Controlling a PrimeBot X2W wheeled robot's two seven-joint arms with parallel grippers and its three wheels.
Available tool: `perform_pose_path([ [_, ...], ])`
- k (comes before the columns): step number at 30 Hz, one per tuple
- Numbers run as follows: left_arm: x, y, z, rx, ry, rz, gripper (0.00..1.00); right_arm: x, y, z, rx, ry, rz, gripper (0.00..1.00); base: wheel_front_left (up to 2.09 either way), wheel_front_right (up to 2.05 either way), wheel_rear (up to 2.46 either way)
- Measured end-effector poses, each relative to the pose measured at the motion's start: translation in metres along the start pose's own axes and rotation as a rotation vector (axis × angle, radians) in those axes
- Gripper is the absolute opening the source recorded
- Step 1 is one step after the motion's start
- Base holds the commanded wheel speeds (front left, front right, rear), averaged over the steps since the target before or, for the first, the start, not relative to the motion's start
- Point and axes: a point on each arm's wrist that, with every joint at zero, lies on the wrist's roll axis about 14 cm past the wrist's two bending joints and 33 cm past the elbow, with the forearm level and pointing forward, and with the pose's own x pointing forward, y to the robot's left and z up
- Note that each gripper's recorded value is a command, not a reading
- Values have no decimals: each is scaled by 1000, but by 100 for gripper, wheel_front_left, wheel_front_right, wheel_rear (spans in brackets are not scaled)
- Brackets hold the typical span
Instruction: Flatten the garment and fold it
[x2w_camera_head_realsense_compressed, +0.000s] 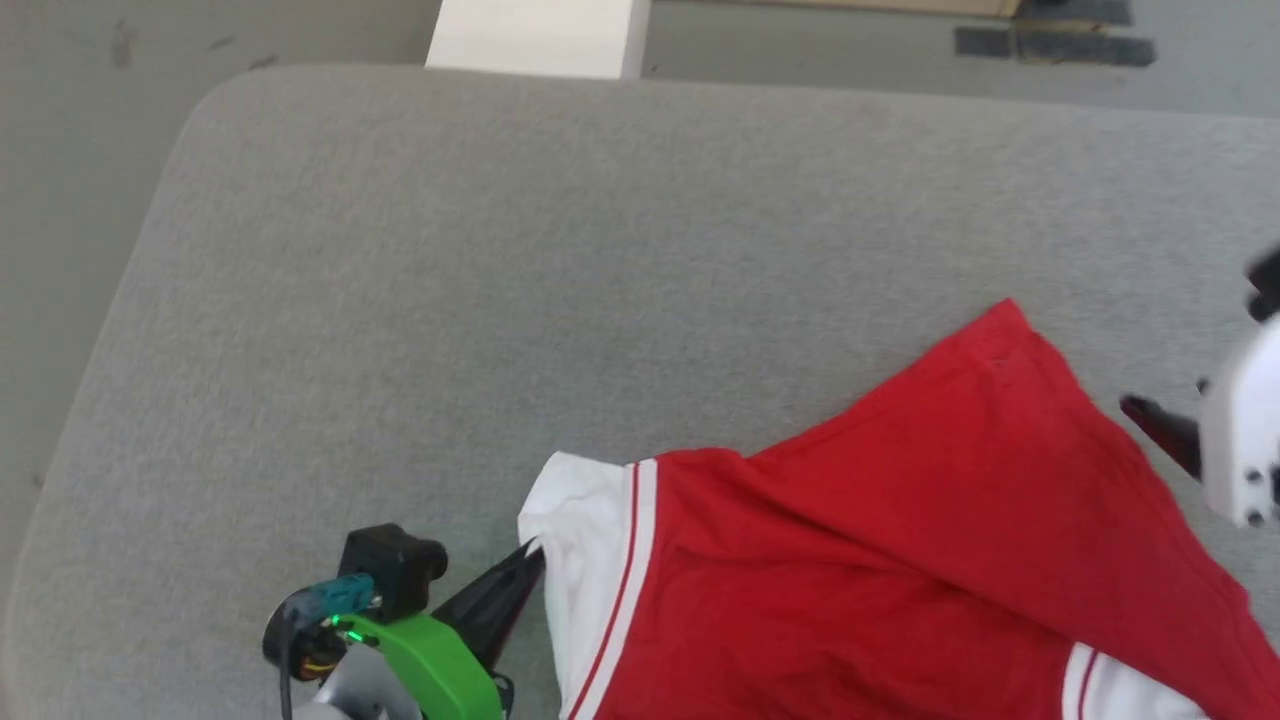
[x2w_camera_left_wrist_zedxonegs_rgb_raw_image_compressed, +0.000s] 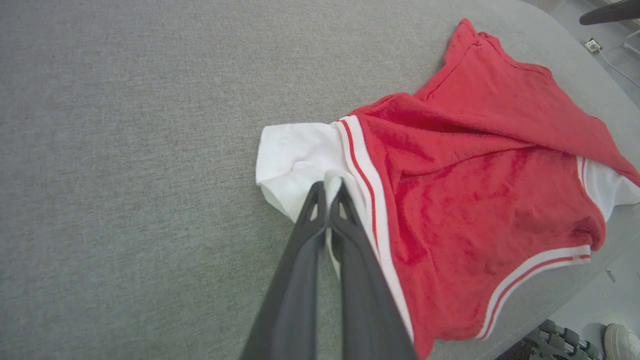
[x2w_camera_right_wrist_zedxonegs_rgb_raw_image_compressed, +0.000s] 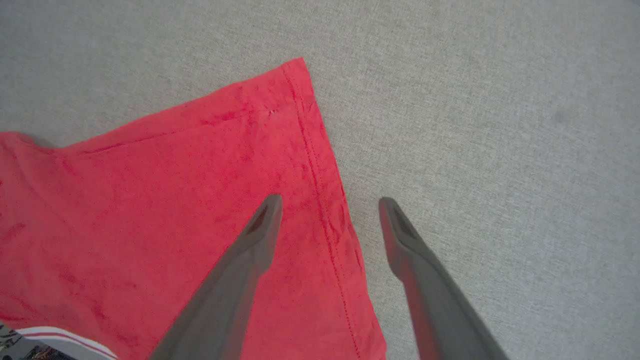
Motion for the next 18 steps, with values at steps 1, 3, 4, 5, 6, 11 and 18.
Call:
perform_pose_path([
  [1,1,1,-1,-1,1,3,0,8,4,5,-18,14,6,100,0,0,0],
  [3,3,2,-1,-3,2,8,0,22,9,13,-47,37,10,100,0,0,0],
  [4,4,3,-2,-7,3,13,0,31,12,16,-60,52,13,100,0,0,0],
  [5,4,5,-2,-13,3,18,0,39,14,19,-70,67,18,100,0,0,0],
  [6,5,6,-2,-17,3,20,0,45,17,21,-76,77,22,100,0,0,0],
  [11,6,12,-8,-47,10,47,0,83,22,17,-140,179,12,100,0,0,0],
  [18,3,19,-21,-99,23,98,0,119,30,-1,-199,289,29,100,0,0,0],
])
